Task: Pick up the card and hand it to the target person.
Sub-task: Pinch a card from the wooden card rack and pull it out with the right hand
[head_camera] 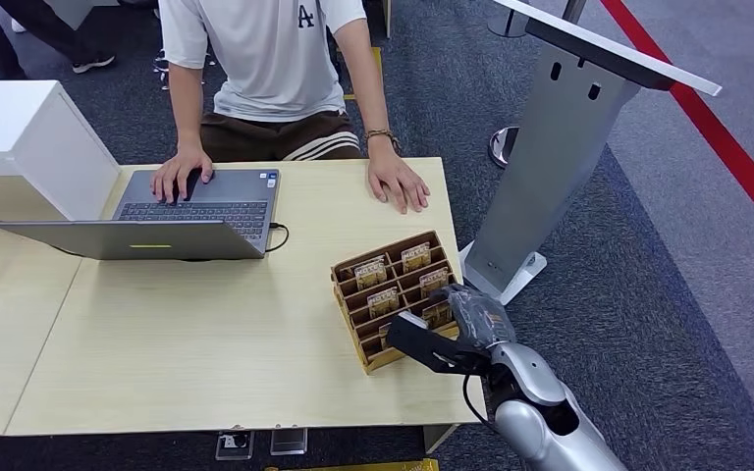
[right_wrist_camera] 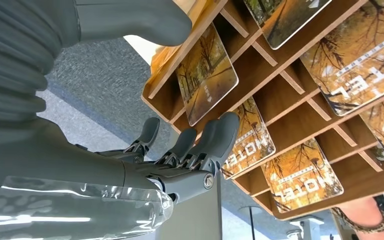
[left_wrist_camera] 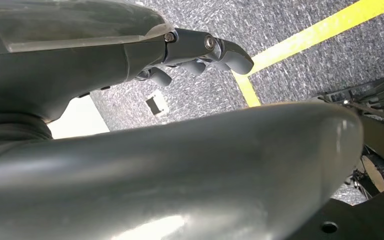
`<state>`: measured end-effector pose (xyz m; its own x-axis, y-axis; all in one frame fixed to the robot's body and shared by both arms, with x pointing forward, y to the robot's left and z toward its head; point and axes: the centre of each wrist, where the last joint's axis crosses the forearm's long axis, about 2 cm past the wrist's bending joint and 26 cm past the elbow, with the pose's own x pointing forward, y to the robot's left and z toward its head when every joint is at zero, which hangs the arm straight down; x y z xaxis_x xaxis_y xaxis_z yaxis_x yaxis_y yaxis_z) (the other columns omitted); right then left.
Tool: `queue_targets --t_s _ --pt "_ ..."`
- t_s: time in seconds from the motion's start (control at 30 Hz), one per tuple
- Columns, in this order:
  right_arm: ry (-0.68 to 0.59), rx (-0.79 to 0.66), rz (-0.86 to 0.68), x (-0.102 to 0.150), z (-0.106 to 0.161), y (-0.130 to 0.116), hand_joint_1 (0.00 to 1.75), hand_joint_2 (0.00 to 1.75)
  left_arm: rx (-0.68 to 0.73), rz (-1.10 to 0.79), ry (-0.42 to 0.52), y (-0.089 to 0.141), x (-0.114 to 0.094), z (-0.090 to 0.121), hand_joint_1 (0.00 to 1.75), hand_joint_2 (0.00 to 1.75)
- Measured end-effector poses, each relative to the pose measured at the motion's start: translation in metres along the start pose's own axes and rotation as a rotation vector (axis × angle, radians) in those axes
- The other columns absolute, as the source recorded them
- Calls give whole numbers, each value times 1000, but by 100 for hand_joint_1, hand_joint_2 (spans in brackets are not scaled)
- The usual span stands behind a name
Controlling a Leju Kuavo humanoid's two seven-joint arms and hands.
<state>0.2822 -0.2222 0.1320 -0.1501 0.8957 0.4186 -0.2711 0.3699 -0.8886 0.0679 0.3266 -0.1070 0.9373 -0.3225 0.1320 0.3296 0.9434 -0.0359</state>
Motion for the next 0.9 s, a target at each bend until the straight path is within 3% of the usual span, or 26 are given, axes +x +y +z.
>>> queue_targets --t_s 0.57,0.9 --pt "-13 10 -8 1 -4 1 86 175 0 0 0 0 0 0 0 0" --pt "-14 11 -11 1 -5 2 72 175 1 0 0 0 0 0 0 0"
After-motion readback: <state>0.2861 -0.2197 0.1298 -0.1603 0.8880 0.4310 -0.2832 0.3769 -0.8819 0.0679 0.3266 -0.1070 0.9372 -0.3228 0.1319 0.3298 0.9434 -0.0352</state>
